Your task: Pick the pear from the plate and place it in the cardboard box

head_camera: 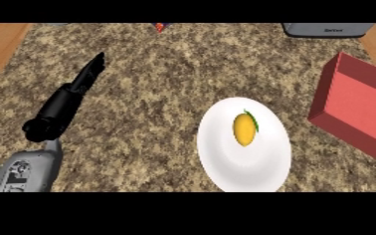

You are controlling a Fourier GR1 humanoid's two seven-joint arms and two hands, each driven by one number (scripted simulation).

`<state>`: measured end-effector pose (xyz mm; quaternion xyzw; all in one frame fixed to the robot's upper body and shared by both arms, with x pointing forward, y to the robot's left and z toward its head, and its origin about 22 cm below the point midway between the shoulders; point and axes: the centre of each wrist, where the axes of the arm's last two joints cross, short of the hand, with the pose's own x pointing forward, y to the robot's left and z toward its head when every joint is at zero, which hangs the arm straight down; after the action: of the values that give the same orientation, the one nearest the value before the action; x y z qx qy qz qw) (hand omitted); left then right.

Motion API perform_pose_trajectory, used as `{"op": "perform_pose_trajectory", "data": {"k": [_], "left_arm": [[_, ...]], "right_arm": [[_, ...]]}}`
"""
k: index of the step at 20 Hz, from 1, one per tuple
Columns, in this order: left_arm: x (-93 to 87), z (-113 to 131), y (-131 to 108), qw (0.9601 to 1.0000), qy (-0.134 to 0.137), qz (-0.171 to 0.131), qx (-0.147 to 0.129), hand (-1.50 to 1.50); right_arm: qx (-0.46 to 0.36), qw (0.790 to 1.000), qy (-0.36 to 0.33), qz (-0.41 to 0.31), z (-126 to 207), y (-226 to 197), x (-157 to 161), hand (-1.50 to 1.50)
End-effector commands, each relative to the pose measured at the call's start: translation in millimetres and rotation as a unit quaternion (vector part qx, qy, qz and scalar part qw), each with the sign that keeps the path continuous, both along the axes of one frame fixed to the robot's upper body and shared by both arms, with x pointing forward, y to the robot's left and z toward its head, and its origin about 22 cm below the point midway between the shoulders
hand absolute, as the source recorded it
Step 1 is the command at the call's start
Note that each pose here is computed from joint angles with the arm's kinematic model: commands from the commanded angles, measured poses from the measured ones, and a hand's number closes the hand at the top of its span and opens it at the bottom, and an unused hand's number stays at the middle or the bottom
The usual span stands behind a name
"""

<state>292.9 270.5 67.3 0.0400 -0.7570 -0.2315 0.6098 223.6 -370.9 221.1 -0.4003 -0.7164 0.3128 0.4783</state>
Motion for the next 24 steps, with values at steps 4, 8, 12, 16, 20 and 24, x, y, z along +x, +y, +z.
{"op": "perform_pose_trajectory", "data": {"k": [4,8,12,16,20,24], "left_arm": [[1.9,0,3,1.0,0.002,-0.006,-0.006,0.0],[1.8,-3,-12,0.9999,-0.002,-0.013,0.003,0.0],[-3.2,2,-10,1.0,-0.003,-0.004,-0.002,0.0],[12.1,-2,-12,0.9999,-0.014,-0.009,-0.004,0.0],[2.1,-9,-8,0.9999,-0.007,-0.011,0.002,0.0],[4.0,-4,-12,1.0,-0.002,-0.004,0.005,0.0]], "right_arm": [[-0.076,0.994,0.064,-0.052,20,-59,41,1.5],[-0.1,0.976,0.186,-0.047,-14,-80,52,1.5],[-0.103,0.965,0.237,-0.033,-7,-114,59,1.5],[-0.151,0.942,0.3,-0.02,-18,-141,55,1.5],[-0.132,0.93,0.342,0.034,-32,-146,65,-1.5],[-0.098,0.939,0.312,0.103,-41,-161,64,-1.5]]}}
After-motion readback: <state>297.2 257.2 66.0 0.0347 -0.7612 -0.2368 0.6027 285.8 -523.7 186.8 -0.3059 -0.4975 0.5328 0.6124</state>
